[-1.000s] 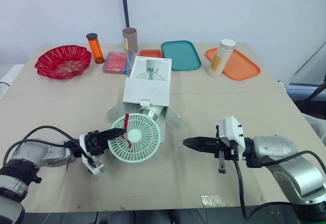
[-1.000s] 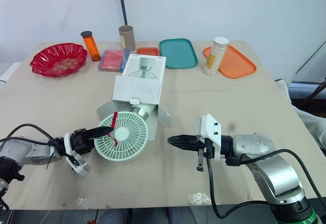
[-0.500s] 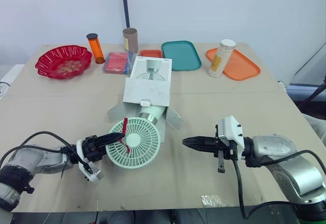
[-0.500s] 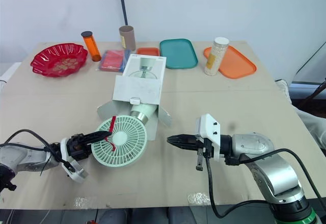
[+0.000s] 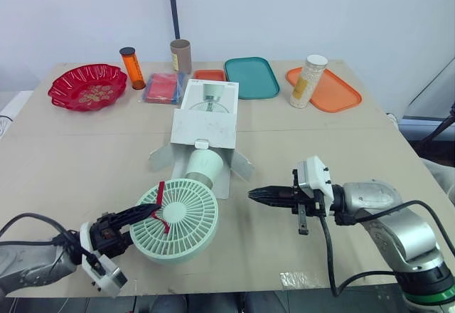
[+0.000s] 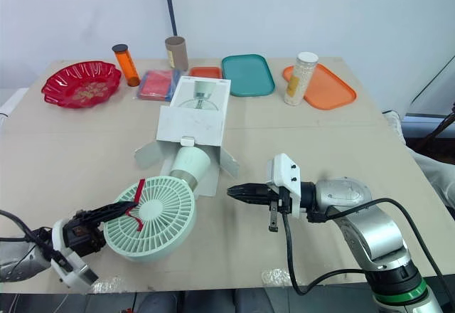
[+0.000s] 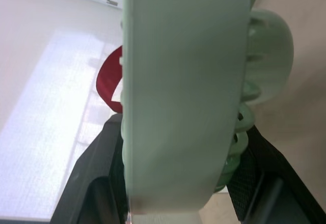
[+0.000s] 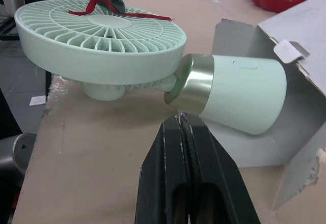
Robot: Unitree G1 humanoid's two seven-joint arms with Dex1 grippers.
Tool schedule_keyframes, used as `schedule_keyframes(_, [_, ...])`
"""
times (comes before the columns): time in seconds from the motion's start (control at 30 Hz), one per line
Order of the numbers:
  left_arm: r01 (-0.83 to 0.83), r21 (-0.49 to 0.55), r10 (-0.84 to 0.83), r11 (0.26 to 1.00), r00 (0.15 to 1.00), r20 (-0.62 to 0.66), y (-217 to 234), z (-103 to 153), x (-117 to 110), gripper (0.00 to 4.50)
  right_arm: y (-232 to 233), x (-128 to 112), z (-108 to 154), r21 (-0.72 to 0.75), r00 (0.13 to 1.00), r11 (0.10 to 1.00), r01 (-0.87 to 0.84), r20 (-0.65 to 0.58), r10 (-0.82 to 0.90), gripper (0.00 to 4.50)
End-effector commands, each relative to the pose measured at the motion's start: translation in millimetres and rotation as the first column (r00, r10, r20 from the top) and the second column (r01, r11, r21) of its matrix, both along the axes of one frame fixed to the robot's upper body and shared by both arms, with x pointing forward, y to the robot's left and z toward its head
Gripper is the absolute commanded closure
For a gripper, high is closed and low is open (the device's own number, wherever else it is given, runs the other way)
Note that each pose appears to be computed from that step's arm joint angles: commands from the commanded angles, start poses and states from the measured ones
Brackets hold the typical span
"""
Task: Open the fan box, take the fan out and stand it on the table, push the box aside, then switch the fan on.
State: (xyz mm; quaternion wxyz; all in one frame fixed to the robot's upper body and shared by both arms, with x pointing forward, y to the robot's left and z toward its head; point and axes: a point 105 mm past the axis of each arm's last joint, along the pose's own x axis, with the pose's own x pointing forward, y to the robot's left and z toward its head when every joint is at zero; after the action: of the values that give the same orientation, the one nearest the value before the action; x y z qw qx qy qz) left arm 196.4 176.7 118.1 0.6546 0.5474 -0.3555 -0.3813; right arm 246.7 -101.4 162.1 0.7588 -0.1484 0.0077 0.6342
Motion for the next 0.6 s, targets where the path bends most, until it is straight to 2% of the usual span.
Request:
schedule_keyframes(0.03, [-0.038, -0.053, 0.039, 0.998, 0.999, 0.023, -4.1, 24.6, -5.5, 2.45, 5.7, -0.9, 9.4, 0.021, 0.998, 0.998, -0.052, 0.032, 0.052, 4.5])
schedule_keyframes(0.23, [-0.082, -0.054, 0.084, 0.995, 0.996, 0.031, -6.4, 35.0, -11.7, 2.45, 10.4, 1.9, 9.0, 0.023, 0.996, 0.996, -0.088, 0.029, 0.087, 4.5])
schedule_keyframes(0.6, [-0.106, -0.056, 0.108, 0.993, 0.994, 0.032, -8.2, 39.1, -12.5, 2.45, 13.0, 3.9, 11.5, 0.025, 0.993, 0.993, -0.112, 0.035, 0.111, 4.5])
